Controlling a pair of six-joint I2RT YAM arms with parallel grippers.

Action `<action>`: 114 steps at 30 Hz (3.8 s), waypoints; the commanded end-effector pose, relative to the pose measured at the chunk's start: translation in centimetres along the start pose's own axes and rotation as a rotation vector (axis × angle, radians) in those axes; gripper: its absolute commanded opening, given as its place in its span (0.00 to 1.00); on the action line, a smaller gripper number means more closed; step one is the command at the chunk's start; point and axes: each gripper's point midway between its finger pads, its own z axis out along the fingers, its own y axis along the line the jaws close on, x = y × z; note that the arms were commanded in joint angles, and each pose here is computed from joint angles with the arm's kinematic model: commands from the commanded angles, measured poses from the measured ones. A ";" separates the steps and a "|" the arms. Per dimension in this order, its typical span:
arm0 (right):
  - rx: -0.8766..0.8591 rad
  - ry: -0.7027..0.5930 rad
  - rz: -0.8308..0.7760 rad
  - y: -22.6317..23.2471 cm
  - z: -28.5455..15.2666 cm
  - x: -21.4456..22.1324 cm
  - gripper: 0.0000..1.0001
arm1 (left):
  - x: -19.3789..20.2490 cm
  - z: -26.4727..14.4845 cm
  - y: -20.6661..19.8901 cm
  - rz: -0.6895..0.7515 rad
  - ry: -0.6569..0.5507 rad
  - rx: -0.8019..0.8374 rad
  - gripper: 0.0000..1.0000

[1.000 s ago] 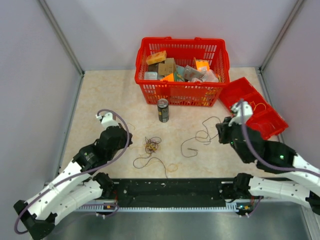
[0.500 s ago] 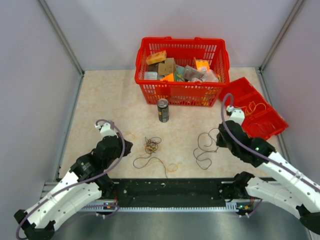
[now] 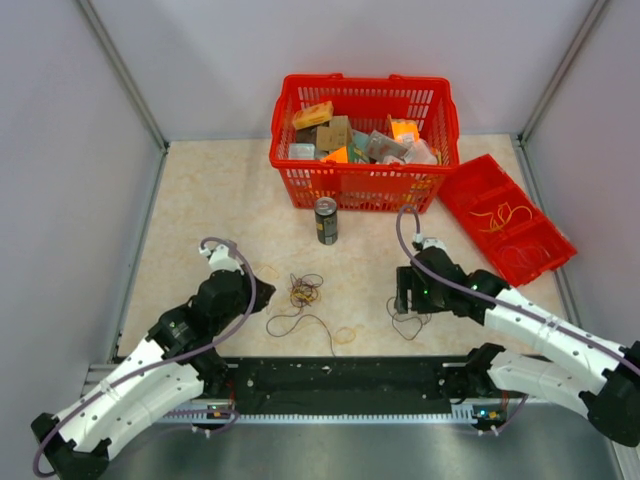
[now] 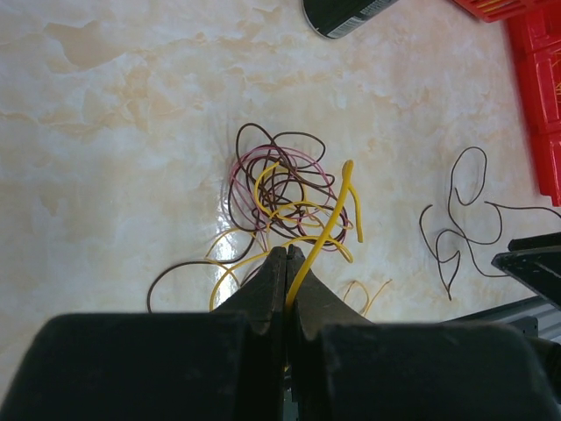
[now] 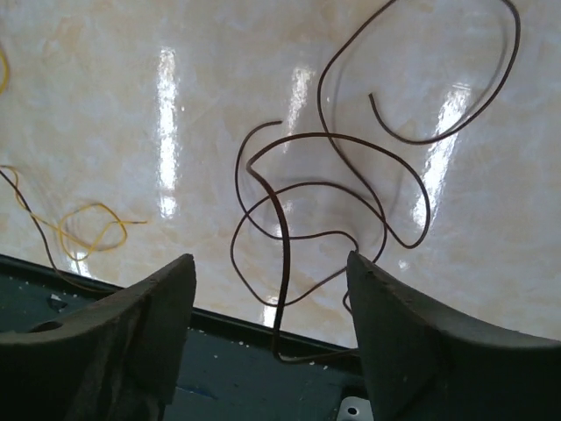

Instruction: Untangle the cables

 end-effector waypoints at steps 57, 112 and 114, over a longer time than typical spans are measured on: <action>-0.431 0.042 -0.078 9.2 -2.3 1.3 0.99 | 1.9 0.4 -4.8 0.044 0.097 0.271 0.60; 0.038 -0.301 0.107 -1.0 0.0 -7.9 0.00 | 3.4 -0.3 -5.0 0.042 0.150 0.333 0.71; 0.065 -0.365 0.155 -2.6 -1.8 -10.6 0.00 | 3.4 -0.3 -5.1 0.042 0.149 0.338 0.71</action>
